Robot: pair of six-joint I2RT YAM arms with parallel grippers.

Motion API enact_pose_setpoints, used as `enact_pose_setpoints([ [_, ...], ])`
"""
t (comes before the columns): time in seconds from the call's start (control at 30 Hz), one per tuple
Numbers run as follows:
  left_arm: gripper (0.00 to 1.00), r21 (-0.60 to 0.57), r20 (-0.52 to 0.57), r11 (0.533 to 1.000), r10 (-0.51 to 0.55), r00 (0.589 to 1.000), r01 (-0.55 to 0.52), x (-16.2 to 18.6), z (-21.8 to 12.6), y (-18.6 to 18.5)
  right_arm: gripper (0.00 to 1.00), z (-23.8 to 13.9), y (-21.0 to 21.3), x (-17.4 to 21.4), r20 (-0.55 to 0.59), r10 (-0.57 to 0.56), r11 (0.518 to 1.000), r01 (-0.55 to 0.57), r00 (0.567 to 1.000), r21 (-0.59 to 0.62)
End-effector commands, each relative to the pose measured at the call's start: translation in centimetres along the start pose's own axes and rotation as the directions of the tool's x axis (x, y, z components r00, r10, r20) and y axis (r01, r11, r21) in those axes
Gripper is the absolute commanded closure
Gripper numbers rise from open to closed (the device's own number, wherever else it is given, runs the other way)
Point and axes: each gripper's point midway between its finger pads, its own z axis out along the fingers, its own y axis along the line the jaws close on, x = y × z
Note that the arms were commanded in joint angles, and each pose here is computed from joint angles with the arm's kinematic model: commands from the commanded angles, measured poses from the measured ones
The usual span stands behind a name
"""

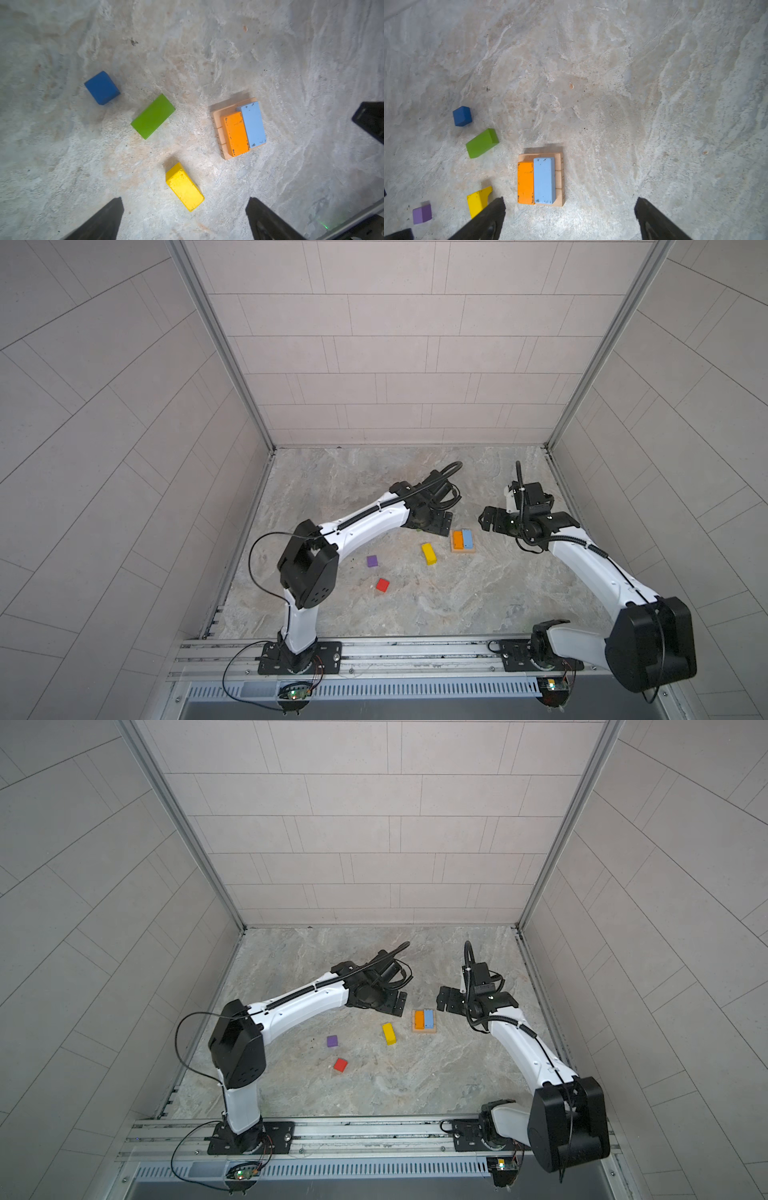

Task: Build the wood block tower
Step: 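Withdraw the left gripper while the right gripper moves over the yellow arch block, then lower the right gripper around the yellow arch block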

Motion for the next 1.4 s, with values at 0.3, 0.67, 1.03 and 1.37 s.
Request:
enact_pose_setpoints([
  [0.3,0.0,0.016,0.022,0.994,-0.113,0.993,0.112,2.3,-6.1,9.0,0.02,-2.4,6.0,4.9,-0.046,-0.121,0.991,0.118,0.992,-0.06],
  [0.67,0.0,0.117,-0.015,0.984,-0.135,0.991,0.136,4.8,-7.3,11.6,0.05,-0.2,10.2,8.6,-0.124,-0.253,0.966,0.243,0.96,-0.088],
  [1.03,0.0,0.233,0.056,0.96,-0.172,0.983,0.155,4.1,-8.6,11.3,0.07,2.5,12.0,11.7,-0.166,-0.23,0.971,0.216,0.959,-0.099],
  [1.37,0.0,0.282,0.11,0.937,-0.247,0.963,0.208,3.0,-9.7,12.7,0.09,4.7,12.6,14.1,-0.218,-0.249,0.968,0.252,0.944,-0.013],
])
